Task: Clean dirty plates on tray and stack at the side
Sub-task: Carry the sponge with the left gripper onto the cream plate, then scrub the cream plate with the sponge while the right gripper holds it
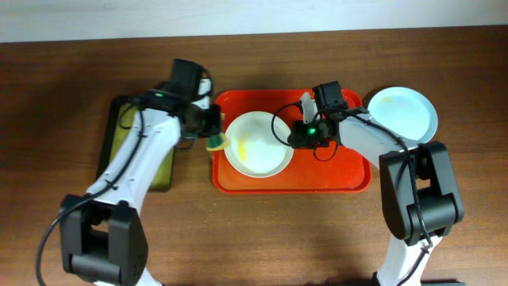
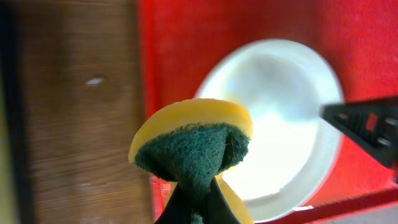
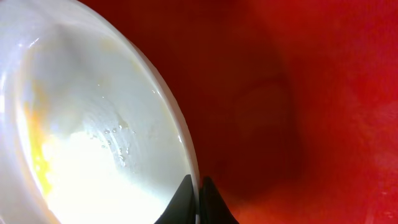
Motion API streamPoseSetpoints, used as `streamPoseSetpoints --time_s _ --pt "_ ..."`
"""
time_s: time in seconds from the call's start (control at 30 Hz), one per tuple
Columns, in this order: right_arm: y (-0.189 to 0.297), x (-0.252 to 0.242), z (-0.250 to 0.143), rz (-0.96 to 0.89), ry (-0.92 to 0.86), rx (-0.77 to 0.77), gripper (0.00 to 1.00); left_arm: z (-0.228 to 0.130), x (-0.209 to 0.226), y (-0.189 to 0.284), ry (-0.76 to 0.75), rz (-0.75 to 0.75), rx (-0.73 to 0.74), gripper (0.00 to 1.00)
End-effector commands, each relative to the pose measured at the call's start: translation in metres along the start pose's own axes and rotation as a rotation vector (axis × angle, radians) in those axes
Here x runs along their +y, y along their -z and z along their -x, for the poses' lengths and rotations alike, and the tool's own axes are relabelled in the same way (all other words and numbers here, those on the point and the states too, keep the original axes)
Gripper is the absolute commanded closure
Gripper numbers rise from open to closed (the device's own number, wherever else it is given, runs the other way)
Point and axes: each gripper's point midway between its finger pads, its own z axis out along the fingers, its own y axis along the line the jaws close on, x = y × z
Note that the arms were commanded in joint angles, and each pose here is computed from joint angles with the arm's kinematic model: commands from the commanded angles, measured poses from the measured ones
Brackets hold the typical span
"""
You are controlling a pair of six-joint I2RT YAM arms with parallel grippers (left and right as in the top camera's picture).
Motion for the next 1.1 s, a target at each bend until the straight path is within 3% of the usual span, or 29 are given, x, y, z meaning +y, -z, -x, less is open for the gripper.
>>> streamPoseSetpoints --time_s 0.0,0.33,0.67,0.83,1.07 --pt "-0.004 0.007 -0.007 0.04 0.02 0.023 0.96 -0.005 -0.043 -0.015 -0.021 -0.051 0.008 1.0" --pt "-0.003 0.001 -0.005 0.001 0.018 0.019 0.96 -0.024 -0.072 -0.085 -0.105 -0.049 0.07 1.0" --pt "-0.002 -0.015 -0.005 -0.092 0.011 0.015 0.96 -0.025 -0.069 -0.114 -0.031 -0.041 0.08 1.0" --pt "-0.004 -0.024 -0.007 -0.199 0.027 0.011 0.96 -0.021 -0.033 -0.117 -0.035 0.155 0.044 1.0" --pt "-0.008 -0.006 -0.003 -0.219 0.086 -0.004 0.96 -0.009 -0.079 -0.09 -0.037 -0.051 0.062 1.0"
